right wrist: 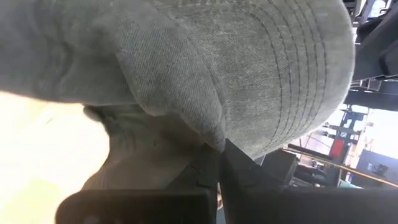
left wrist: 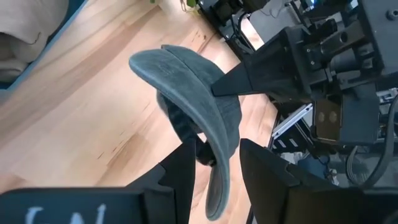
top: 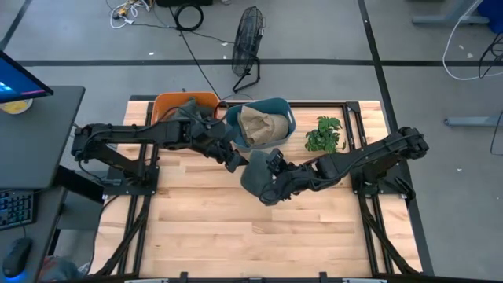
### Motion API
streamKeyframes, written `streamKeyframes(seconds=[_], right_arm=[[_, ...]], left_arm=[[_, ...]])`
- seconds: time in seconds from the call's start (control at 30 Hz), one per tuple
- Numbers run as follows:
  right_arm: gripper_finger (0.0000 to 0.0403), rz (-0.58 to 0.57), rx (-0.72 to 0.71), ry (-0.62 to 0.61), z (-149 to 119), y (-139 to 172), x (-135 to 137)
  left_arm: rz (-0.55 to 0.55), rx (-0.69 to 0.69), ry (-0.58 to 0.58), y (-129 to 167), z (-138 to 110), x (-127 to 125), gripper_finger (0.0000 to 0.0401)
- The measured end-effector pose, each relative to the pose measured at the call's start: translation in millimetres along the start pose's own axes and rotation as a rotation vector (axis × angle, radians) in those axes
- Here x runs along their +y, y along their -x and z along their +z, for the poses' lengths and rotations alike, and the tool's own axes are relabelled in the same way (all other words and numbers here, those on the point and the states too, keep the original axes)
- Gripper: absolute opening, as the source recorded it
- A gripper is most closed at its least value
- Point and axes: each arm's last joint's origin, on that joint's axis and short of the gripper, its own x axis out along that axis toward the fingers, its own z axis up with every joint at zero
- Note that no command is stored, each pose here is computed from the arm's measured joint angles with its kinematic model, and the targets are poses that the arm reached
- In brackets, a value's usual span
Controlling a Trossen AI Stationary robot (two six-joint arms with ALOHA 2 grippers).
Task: Pick & Place hat
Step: Put the gray cap into the orange bin
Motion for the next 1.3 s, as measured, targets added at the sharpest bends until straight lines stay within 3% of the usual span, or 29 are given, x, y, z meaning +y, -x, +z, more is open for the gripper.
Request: streamKeyframes(seconds=[0.47, 0.6, 0.77, 1.0, 1.3], right_arm=[[0.0001, -0.074, -0.031, -0.08, -1, -6, -14], [0.001, -0.075, -0.023, -0.095, -4, -8, -16], [0.0036, -0.087, -0.018, -0.156, -8, -11, -21], [0.0075, -0.091, -0.014, -0.34, -10, -13, -22], [0.011, -0.209, 0.171, -0.507, -16, -8, -14]], left_arm=[[0.019, 0.018, 0.002, -9, -1, 2, 0.0129], [0.019, 0.02, -0.026, -10, -2, 2, 0.0098], [0.022, 0.019, -0.027, -10, -2, 2, 0.002], [0.046, 0.004, -0.021, -10, -2, 3, 0.0016], [0.215, -0.131, 0.028, 40, 9, 20, 0.0016]])
